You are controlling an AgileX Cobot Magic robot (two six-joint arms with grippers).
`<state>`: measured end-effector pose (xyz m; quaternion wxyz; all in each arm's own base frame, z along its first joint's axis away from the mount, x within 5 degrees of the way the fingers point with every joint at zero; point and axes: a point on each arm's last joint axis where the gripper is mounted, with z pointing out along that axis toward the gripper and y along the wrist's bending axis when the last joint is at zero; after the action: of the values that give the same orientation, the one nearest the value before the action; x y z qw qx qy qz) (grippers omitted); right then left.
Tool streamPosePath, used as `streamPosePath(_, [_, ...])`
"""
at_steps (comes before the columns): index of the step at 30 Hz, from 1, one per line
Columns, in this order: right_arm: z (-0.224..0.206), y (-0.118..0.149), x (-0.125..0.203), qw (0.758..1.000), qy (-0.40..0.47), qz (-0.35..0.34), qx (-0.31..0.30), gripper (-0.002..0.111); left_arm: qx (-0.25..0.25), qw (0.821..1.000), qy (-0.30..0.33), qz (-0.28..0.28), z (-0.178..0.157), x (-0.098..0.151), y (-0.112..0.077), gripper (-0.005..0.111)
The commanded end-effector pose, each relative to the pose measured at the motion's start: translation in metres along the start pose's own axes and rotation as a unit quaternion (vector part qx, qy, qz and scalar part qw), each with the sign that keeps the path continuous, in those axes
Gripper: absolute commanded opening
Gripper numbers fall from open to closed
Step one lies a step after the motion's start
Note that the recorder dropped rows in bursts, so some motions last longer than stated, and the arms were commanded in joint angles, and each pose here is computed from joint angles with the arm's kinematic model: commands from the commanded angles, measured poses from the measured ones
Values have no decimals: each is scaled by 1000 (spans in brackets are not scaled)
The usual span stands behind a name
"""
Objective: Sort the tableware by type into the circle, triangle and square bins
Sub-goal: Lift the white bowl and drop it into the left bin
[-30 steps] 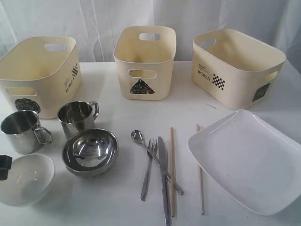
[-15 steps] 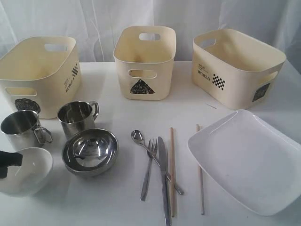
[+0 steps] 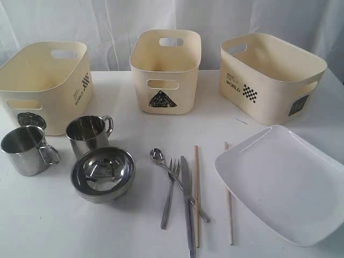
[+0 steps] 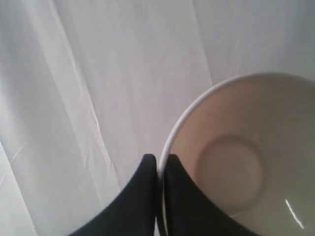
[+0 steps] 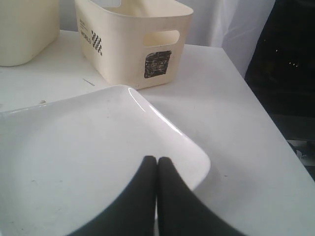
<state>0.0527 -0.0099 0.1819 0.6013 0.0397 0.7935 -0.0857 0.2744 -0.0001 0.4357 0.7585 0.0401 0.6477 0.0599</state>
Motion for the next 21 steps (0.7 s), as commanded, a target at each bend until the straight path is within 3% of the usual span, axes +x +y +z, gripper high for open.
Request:
streamPosePath(1, [0,0,0,1000,-5,-1,0,0,-20,999,-6,-33,56,61,-8,0])
streamPosePath(5, [0,0,0,1000,-5,-1,0,0,-8,994,99,-34,98,148,-22,0])
streamPosePath(8, [0,0,0,1000,-5,-1,0,0,3,990,134,-40,112,182,-28,0])
streamPosePath(15, [0,0,0,1000,-5,-1,0,0,30,982,189,-13,125,223,-38,1])
streamPosePath(21, [0,0,0,1000,-5,-1,0,0,47,980,191,12,127,228,-41,31])
